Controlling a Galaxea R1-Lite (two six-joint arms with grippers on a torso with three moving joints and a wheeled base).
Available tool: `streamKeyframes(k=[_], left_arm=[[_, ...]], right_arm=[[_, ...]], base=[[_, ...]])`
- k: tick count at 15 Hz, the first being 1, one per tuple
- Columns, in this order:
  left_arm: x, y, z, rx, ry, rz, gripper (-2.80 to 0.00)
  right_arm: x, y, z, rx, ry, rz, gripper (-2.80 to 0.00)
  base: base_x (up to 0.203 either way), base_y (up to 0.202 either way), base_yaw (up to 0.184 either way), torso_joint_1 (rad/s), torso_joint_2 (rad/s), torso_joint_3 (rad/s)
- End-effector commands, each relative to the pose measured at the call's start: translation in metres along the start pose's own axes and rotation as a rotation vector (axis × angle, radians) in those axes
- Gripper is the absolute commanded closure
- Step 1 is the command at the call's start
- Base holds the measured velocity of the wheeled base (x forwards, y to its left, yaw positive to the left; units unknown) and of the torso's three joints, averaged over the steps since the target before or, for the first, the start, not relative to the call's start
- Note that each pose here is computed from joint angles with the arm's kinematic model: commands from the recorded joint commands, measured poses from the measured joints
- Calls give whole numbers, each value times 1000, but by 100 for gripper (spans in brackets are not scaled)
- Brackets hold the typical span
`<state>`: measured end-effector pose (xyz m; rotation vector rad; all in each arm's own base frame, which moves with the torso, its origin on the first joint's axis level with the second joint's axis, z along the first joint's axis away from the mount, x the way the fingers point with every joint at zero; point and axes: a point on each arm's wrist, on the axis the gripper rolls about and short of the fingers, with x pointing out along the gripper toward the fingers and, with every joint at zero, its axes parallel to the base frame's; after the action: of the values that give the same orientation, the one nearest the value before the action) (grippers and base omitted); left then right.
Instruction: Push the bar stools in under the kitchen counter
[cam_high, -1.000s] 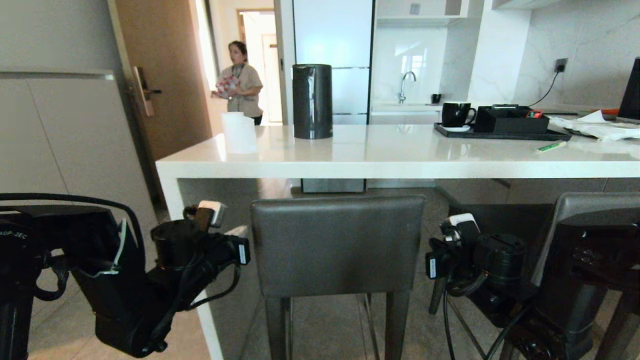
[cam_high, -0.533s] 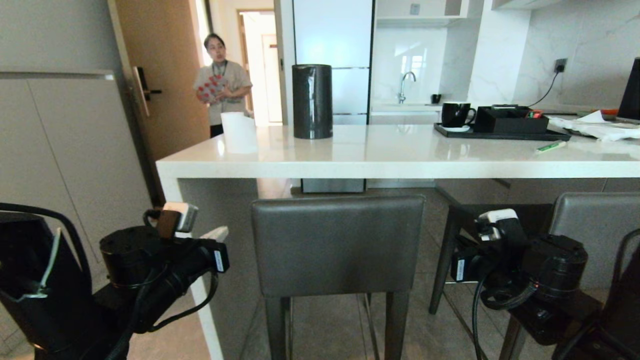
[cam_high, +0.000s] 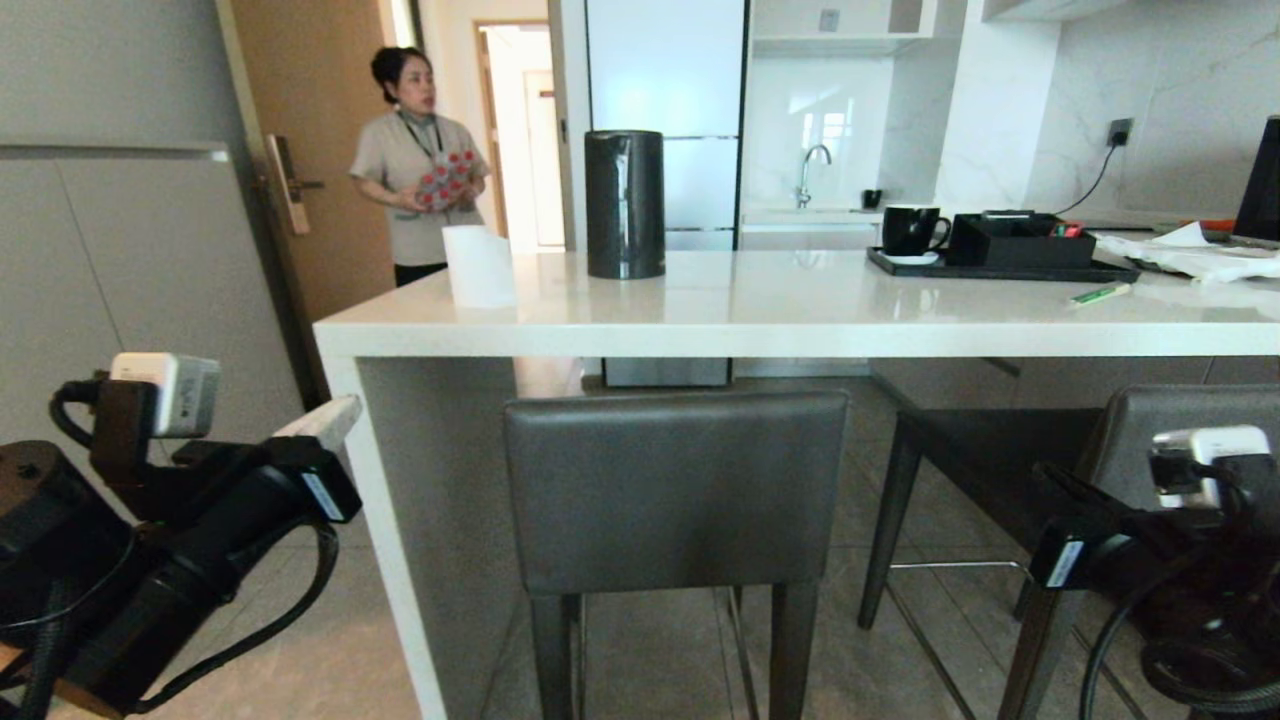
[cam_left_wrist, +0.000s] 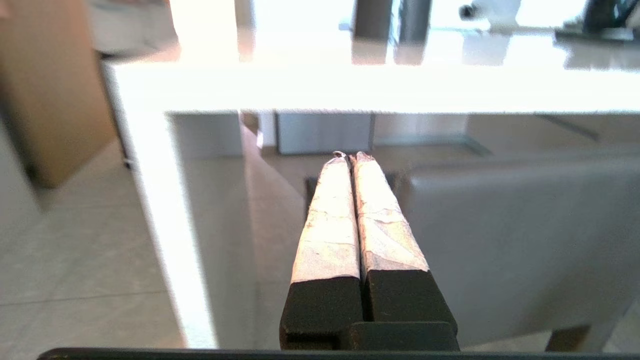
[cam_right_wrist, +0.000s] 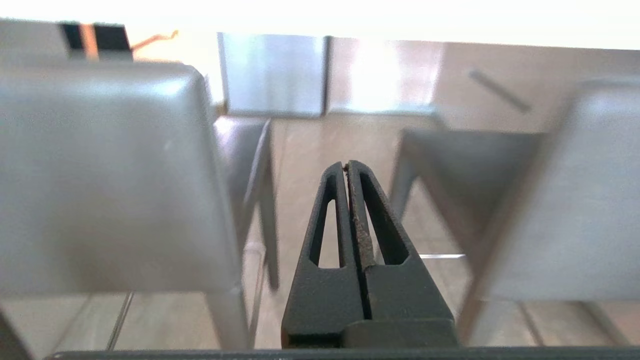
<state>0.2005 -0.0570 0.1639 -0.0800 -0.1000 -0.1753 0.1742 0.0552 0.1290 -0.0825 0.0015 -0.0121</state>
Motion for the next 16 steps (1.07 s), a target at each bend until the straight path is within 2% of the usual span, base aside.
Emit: streamKeyframes(k=[1,4,7,11,13,16], left_arm=[[-25,2,31,-15,-110,9,0],[-53,4,59,-21,-155,34,0],[-79,9,98,-22,-207,69,0],[-128,15,122,-13,-254,113,0],[-154,15,138,-10,-246,117,0],[-178,15,144,2,-300,143,0]], right_arm=[[-21,-13,16,36,-99,-46,0],[-37,-31,31,25,-194,-138,0],[-52,-43,43,-6,-278,-204,0],[-86,-54,65,-60,-392,-246,0],[-108,-60,81,-81,-398,-257,0],[-146,-69,98,-85,-388,-281,0]], base=[[0,0,0,0,0,0],[0,0,0,0,0,0],[0,0,0,0,0,0],[0,0,0,0,0,0],[0,0,0,0,0,0],[0,0,0,0,0,0]])
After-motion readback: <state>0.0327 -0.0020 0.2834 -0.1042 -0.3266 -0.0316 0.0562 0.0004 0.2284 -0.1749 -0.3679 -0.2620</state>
